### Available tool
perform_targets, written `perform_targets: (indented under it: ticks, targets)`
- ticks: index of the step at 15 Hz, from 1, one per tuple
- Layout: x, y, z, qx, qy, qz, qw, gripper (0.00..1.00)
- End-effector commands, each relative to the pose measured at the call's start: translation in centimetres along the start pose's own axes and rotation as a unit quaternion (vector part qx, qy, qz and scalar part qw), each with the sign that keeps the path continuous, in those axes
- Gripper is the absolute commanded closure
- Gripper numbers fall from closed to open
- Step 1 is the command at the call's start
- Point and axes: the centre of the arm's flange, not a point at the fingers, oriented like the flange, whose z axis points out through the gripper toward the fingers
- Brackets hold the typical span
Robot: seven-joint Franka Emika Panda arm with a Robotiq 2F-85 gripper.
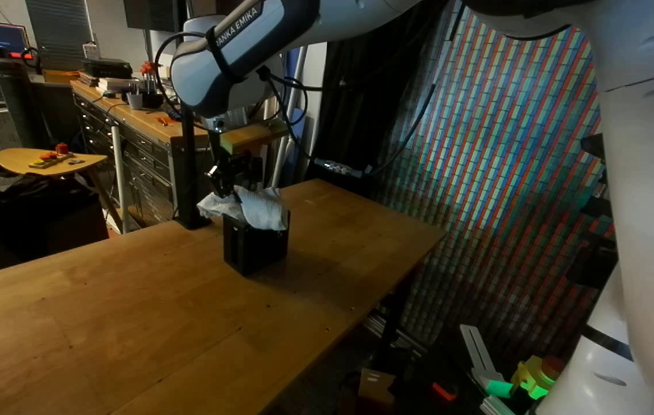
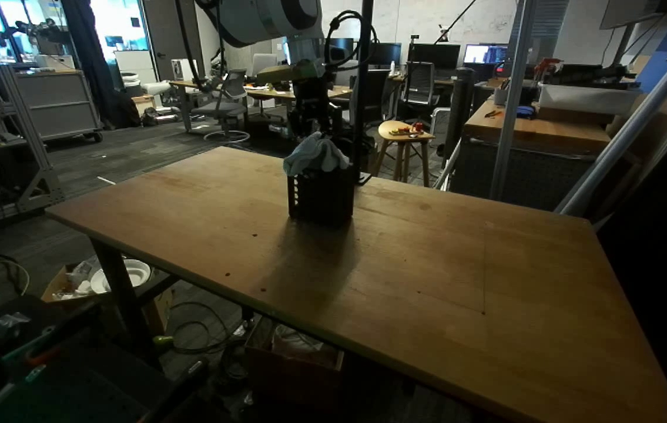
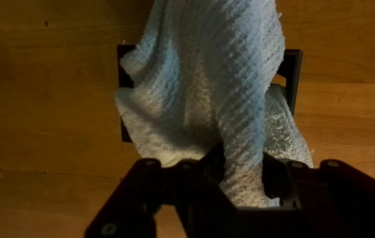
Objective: Put the towel deep inside the black object
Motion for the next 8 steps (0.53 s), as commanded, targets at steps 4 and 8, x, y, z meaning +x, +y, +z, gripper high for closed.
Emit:
perform_targets:
  ticks: [4, 8]
  targets:
    - [-3.0, -1.1, 0.3, -0.001, -0.011, -0.016, 0.9998, 0.96]
    - [-3.8, -1.0, 1.6, 0.001, -0.021, -0.025, 0.9995, 0.96]
